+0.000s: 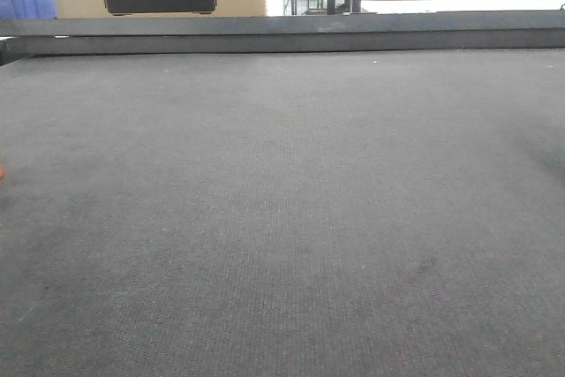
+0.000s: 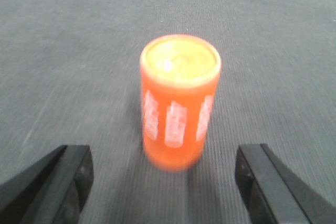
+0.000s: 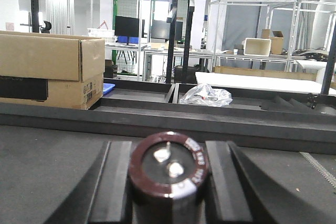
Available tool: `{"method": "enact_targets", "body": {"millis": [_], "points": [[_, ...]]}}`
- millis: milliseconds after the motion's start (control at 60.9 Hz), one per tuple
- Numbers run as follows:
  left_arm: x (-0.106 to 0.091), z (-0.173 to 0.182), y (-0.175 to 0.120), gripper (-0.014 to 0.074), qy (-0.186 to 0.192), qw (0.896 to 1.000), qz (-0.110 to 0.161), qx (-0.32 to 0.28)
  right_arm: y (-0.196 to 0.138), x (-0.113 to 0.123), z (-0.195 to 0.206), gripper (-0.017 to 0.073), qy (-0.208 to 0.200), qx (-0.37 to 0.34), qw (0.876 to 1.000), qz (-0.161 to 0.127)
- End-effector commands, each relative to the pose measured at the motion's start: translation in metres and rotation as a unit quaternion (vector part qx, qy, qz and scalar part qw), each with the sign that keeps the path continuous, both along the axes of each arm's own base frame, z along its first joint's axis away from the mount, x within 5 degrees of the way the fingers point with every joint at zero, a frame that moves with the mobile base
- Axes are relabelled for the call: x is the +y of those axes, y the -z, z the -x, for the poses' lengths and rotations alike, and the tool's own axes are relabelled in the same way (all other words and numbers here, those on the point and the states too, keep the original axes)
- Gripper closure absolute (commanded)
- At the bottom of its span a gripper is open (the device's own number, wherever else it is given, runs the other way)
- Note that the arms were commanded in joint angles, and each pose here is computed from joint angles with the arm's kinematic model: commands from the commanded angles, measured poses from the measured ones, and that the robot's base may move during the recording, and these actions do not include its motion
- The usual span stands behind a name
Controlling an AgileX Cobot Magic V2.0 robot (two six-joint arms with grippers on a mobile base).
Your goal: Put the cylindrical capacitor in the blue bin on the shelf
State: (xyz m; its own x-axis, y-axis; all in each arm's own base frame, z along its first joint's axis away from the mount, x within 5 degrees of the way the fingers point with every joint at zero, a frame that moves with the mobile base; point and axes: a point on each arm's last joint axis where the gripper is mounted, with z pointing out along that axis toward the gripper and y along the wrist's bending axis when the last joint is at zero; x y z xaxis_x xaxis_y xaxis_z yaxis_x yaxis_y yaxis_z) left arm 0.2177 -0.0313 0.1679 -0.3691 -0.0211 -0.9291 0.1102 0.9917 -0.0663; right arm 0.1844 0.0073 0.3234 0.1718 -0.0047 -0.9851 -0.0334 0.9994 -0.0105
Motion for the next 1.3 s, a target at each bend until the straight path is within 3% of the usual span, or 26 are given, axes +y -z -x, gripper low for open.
{"method": "enact_targets", "body": {"millis": [0, 361, 673, 771, 919, 985, 1083, 1280], "points": [[-0.004, -0.018, -0.001, 0.0136, 0.003, 1.000, 0.002, -0.011, -0.004, 0.000, 0.002, 0.0690, 0.000, -0.012, 1.000, 0.003], [-0.010, -0.058, 0.005, 0.0136, 0.002, 1.000, 0.002, -0.008, -0.004, 0.000, 0.002, 0.0690, 0.000, -0.011, 1.000, 0.003], [-0.011, -0.065, 0.012, 0.0148, -0.001, 1.000, 0.002, 0.002, -0.004, 0.000, 0.002, 0.0690, 0.000, -0.011, 1.000, 0.003], [-0.011, -0.065, 0.012, 0.0277, -0.001, 1.000, 0.002, 0.002, -0.003, 0.000, 0.002, 0.0690, 0.000, -0.008, 1.000, 0.003], [-0.011, -0.065, 0.011, 0.0599, -0.001, 1.000, 0.003, 0.000, -0.001, 0.000, 0.001, 0.0690, -0.001, 0.004, 1.000, 0.004], [-0.011, -0.064, 0.008, 0.0704, 0.001, 1.000, 0.002, -0.001, -0.001, 0.000, 0.001, 0.0690, -0.001, 0.004, 1.000, 0.004], [-0.011, -0.060, -0.004, 0.0704, 0.005, 1.000, 0.000, -0.005, -0.002, 0.000, 0.000, 0.0690, -0.001, 0.017, 1.000, 0.004], [-0.010, -0.050, -0.048, 0.0704, 0.011, 1.000, -0.005, 0.000, -0.015, 0.001, -0.005, 0.0690, -0.004, 0.135, 0.991, 0.009]]}}
